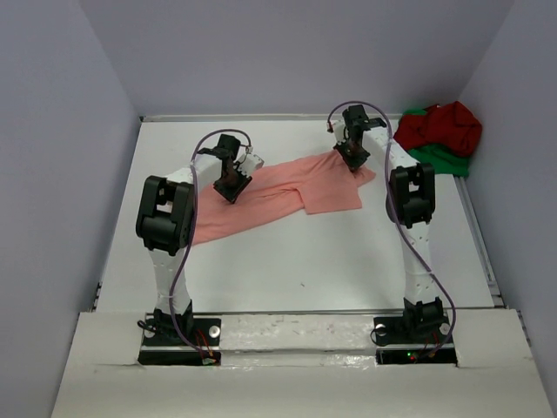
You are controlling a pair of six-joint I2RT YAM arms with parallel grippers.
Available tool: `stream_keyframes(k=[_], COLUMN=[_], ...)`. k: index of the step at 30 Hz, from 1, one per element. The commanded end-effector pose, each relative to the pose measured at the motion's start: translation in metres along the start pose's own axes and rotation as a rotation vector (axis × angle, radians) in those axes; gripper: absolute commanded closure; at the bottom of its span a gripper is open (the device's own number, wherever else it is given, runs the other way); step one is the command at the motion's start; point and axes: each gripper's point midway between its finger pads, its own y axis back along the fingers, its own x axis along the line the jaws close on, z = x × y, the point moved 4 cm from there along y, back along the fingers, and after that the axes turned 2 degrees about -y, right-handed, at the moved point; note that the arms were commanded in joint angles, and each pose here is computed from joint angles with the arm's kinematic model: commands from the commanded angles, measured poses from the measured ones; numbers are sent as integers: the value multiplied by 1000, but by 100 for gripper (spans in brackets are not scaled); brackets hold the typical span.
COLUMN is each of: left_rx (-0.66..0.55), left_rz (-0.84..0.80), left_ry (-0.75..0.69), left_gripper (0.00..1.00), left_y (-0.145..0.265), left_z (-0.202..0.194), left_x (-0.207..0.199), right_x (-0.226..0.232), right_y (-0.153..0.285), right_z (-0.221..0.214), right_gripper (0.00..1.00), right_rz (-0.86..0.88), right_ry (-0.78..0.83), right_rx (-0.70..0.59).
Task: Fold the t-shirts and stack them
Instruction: Rotate the tshirt 90 degrees
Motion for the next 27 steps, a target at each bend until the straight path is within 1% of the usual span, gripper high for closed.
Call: stream_keyframes(k=[1, 5, 9, 13, 14, 18, 19, 22, 24, 25, 27], left_rx=[252, 331, 399, 427, 429, 421, 417, 401, 385, 392, 370], left_rz=[-142, -226, -284, -364, -388, -446, -481, -533, -552, -565, -597], left_ry=[7, 10, -16, -63, -76, -126, -142, -178, -224, -236, -284], left_gripper=[61, 67, 70, 72, 76, 78, 78, 79, 79, 79, 80], left_y=[-7, -7, -2, 6, 8, 12, 10, 8, 9, 5, 7], left_z=[-55, -71, -83, -83, -82, -69, -64, -48, -33, -30, -14], left_x=[-24, -40, -58, -81, -87, -108, -119, -136, -152, -159, -179], right_x=[-4, -10, -13, -17, -19, -27, -31, -34, -46, -47, -52], right_y=[-4, -11, -12, -17, -17, -16, -16, -12, -11, -10, -10], right_z=[14, 22, 37, 45, 48, 54, 54, 58, 55, 56, 55], right_gripper=[100, 100, 100, 100, 100, 100, 100, 100, 100, 99, 100], right_rz=[-1, 1, -1, 11, 7, -13, -7, -21, -35, -33, -38], right_ry=[4, -7, -9, -13, -10, -14, -21, -10, -26, -24, -33], right_rx=[-30, -54, -100, -137, -148, -180, -186, -204, -209, -216, -219])
